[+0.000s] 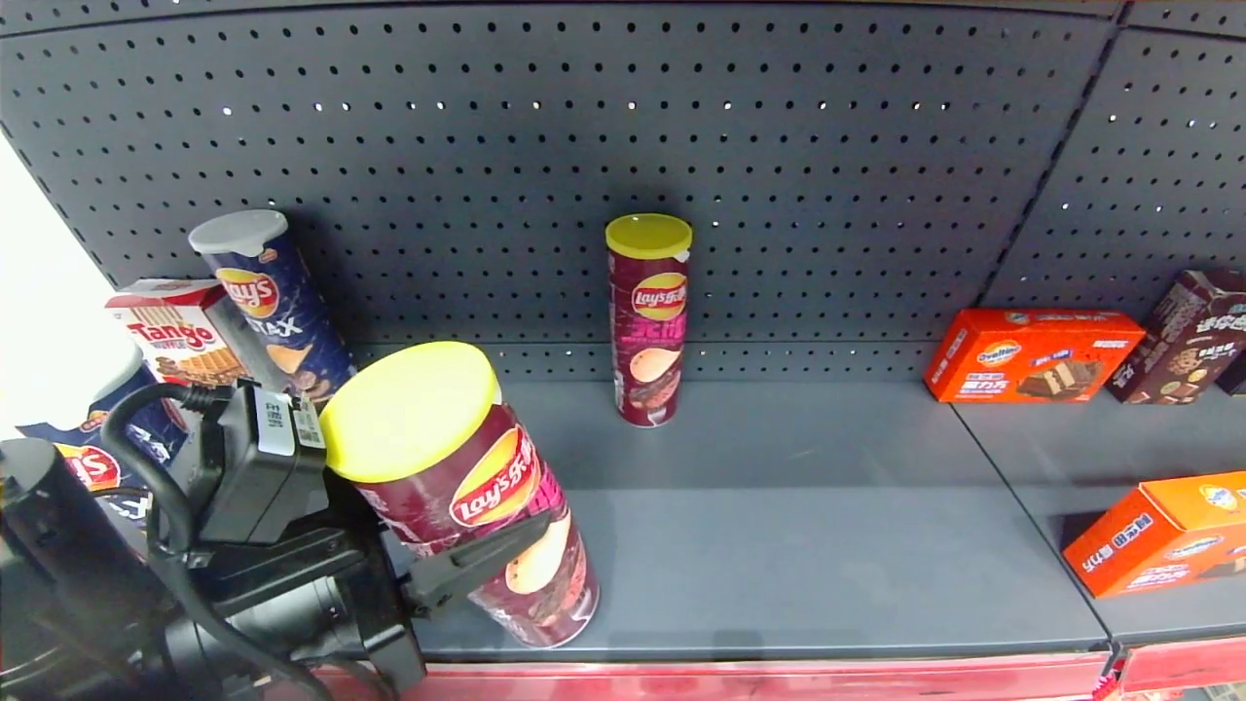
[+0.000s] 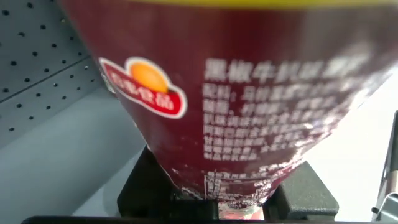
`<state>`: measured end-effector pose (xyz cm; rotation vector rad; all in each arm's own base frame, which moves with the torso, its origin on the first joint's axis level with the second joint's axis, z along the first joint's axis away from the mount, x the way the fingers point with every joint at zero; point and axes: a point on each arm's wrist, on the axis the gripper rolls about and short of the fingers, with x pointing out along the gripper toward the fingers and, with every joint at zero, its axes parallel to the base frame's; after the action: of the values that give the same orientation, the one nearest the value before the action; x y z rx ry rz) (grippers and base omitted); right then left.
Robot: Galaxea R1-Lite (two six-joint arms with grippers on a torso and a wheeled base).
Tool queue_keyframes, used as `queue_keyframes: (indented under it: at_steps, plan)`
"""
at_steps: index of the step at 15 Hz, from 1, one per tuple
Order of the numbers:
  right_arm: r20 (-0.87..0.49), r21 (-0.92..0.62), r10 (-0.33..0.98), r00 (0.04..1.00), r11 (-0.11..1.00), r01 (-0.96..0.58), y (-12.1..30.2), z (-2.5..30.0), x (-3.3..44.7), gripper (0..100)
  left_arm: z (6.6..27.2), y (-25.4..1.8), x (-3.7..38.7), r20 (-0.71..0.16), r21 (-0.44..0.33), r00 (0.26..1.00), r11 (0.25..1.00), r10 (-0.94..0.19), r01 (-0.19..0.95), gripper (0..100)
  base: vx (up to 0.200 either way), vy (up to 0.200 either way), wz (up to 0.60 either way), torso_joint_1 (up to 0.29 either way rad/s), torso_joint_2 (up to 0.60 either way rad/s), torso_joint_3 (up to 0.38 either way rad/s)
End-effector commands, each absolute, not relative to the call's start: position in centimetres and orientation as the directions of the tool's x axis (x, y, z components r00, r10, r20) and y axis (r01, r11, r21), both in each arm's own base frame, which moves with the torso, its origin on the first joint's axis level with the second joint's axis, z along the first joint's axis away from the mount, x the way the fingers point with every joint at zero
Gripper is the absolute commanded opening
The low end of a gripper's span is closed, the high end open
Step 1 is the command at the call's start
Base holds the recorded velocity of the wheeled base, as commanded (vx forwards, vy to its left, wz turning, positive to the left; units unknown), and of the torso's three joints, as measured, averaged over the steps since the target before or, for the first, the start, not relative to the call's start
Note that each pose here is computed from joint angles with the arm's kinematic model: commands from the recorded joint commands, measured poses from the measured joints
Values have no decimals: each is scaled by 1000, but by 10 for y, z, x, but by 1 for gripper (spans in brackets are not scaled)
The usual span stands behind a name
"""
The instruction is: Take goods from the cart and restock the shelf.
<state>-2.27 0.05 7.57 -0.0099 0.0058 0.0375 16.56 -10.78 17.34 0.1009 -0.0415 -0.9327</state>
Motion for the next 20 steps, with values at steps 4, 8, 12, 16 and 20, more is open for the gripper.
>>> queue_keyframes:
  at_steps: [4, 8, 12, 16, 20]
  plan:
    - [21, 37, 204, 979, 978, -205, 4, 196, 3, 100, 184, -103, 177, 30, 117, 630, 629, -776, 769, 0, 0, 0, 0, 0, 0, 0]
    - [-34, 25, 327, 945, 945, -326, 8, 211, 28, 100, 183, -105, 180, 24, 111, 631, 629, -776, 769, 0, 0, 0, 0, 0, 0, 0]
    - [-136, 43, 517, 845, 856, -516, 24, 216, 61, 100, 183, -105, 180, 25, 113, 629, 628, -777, 770, 0, 0, 0, 0, 0, 0, 0]
    - [-223, 18, 609, 761, 784, -621, 47, 212, 96, 100, 185, -99, 183, 31, 111, 649, 648, -760, 753, 0, 0, 0, 0, 0, 0, 0]
    - [-204, 14, 654, 728, 746, -666, 68, 225, 131, 100, 186, -89, 190, 35, 113, 665, 664, -746, 739, 0, 0, 0, 0, 0, 0, 0]
